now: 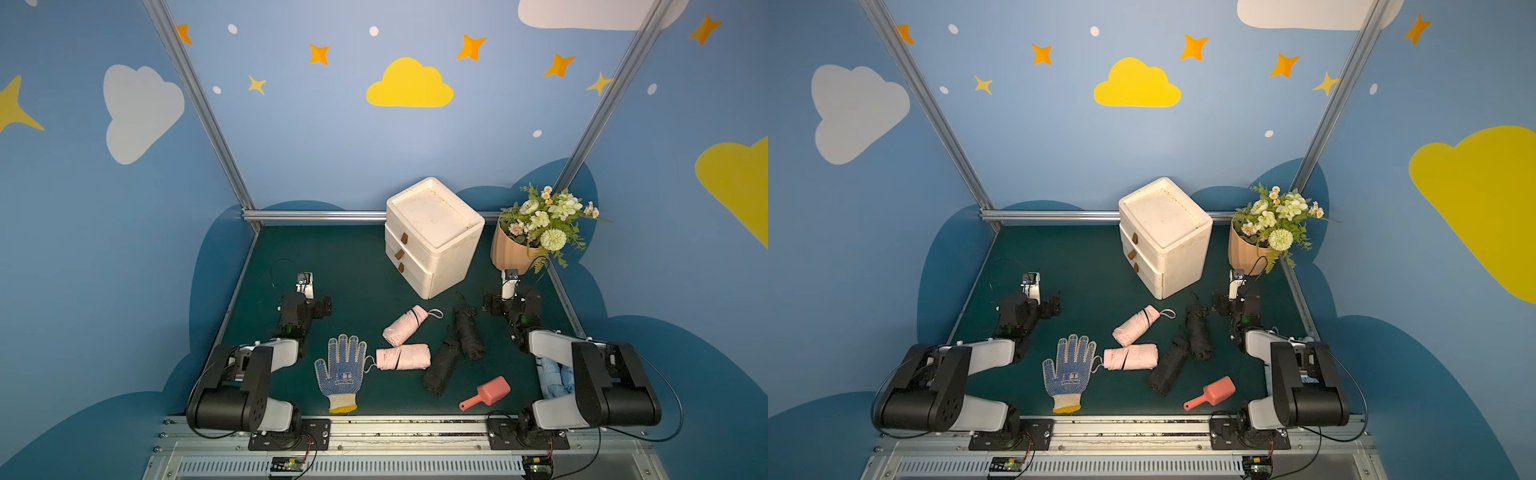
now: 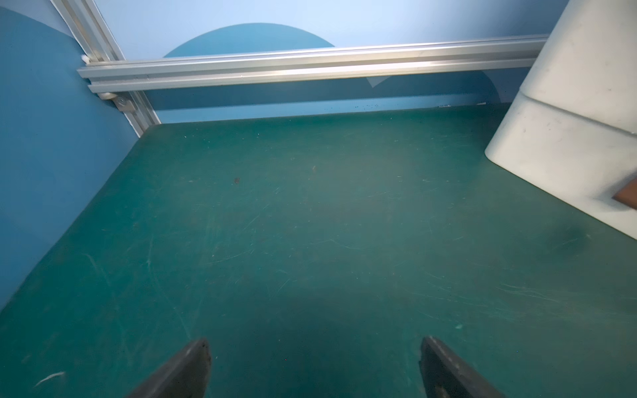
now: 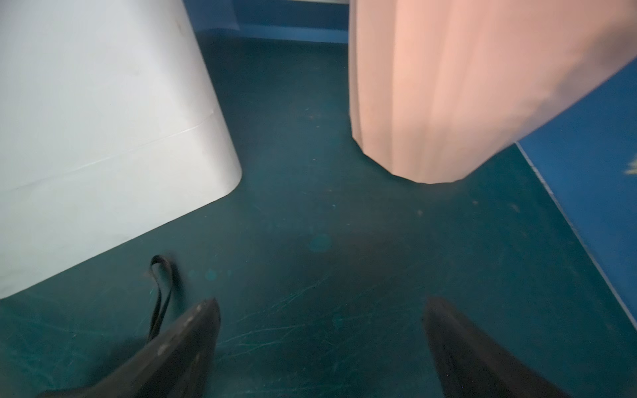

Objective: Place the umbrella in the drawer by color
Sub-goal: Adjust the storage box at the center of the board.

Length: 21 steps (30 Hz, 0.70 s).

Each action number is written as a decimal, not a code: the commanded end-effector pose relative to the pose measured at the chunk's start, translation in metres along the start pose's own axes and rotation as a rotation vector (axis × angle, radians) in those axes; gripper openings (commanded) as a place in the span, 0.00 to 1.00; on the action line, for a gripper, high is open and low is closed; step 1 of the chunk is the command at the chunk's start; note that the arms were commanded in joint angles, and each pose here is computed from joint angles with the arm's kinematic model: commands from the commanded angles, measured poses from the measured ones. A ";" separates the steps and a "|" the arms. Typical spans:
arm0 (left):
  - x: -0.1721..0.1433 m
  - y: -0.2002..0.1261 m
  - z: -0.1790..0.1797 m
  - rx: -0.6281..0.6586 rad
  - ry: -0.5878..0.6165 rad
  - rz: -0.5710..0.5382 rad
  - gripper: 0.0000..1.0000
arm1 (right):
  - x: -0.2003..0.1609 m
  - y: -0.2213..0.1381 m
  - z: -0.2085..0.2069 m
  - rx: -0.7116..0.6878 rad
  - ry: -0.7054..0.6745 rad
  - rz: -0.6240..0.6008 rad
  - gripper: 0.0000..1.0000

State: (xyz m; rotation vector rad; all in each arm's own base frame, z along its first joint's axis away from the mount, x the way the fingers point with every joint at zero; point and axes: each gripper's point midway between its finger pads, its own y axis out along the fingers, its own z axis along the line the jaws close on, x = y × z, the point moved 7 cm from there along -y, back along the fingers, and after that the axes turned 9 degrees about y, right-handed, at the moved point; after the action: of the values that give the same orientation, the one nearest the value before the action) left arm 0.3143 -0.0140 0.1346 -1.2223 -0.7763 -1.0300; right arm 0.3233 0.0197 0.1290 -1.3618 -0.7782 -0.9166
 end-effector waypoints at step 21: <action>0.045 -0.050 0.016 0.090 -0.466 -0.093 1.00 | 0.174 -0.060 0.068 -0.088 0.585 0.003 0.94</action>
State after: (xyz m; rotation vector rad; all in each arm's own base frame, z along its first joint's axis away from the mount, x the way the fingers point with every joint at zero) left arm 0.2848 -0.0064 0.1881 -1.3583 -1.1769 -0.7462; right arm 0.3528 0.0636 0.3041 -1.0537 -0.3024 -1.2633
